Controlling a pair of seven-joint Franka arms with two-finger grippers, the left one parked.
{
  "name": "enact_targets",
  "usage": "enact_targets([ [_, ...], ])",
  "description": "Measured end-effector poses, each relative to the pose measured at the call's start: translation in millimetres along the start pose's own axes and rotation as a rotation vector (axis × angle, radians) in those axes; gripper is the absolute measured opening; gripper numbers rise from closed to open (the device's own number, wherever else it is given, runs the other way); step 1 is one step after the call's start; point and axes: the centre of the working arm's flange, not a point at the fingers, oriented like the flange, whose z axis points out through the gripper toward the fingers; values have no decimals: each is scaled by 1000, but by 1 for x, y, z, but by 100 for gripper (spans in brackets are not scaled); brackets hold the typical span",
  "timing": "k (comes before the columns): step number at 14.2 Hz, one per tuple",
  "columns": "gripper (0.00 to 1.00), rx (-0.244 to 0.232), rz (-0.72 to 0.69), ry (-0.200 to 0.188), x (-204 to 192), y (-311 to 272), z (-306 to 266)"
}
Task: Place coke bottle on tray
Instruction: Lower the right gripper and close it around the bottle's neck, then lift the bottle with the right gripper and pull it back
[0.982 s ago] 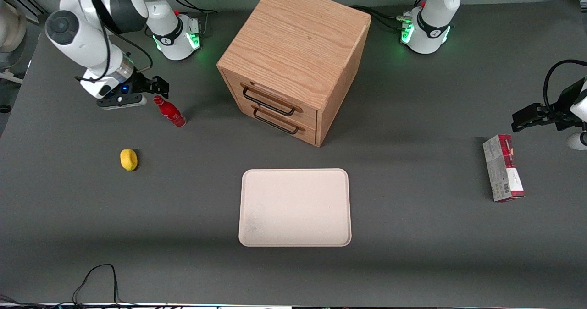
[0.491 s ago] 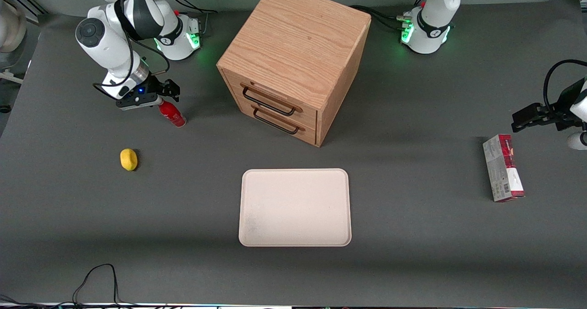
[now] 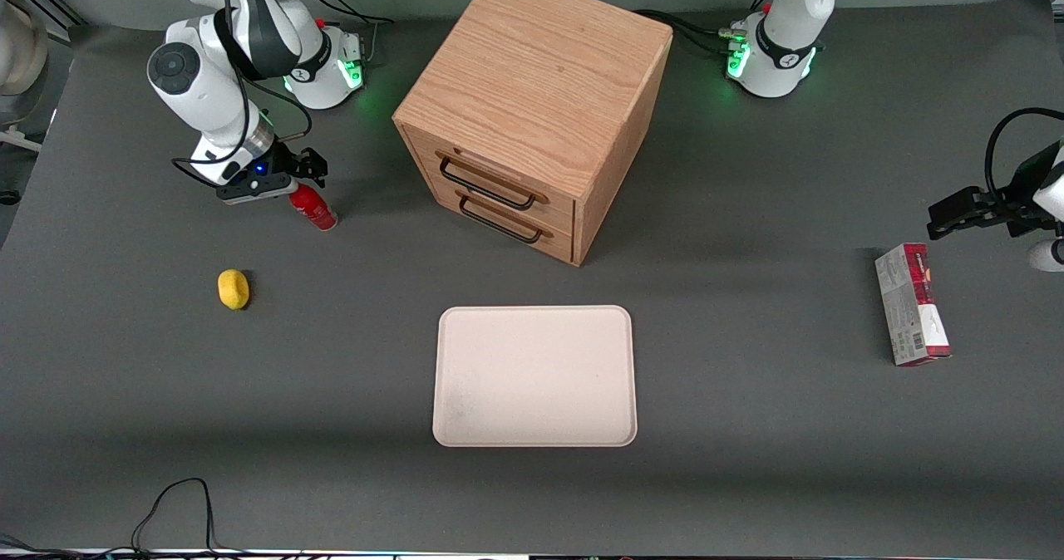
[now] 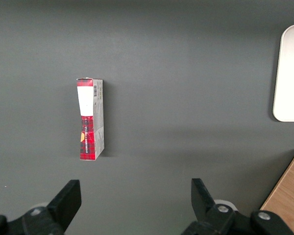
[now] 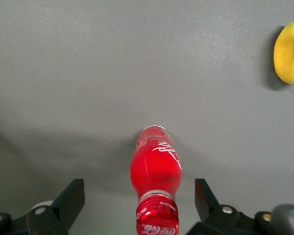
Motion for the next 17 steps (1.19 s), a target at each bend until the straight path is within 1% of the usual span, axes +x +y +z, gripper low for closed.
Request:
enact_targets([
  [2,98,-8,-22,-13,-1,3,4],
  [3,91,-17,-30,-23,-2,7,7],
  [4,78,-23,-29,-31,-2,13,9],
  [6,56,-22,-22,-41,-4,22,11],
  [7,56,-22,-21,-51,-5,23,12],
  [8,53,-22,-22,-55,-5,23,12],
  [9,45,-22,-24,-53,-4,22,10],
  [13,45,-22,-24,-57,-4,22,10],
  [15,45,-22,-17,-85,-3,25,8],
  [17,45,-21,0,-97,5,32,-4],
])
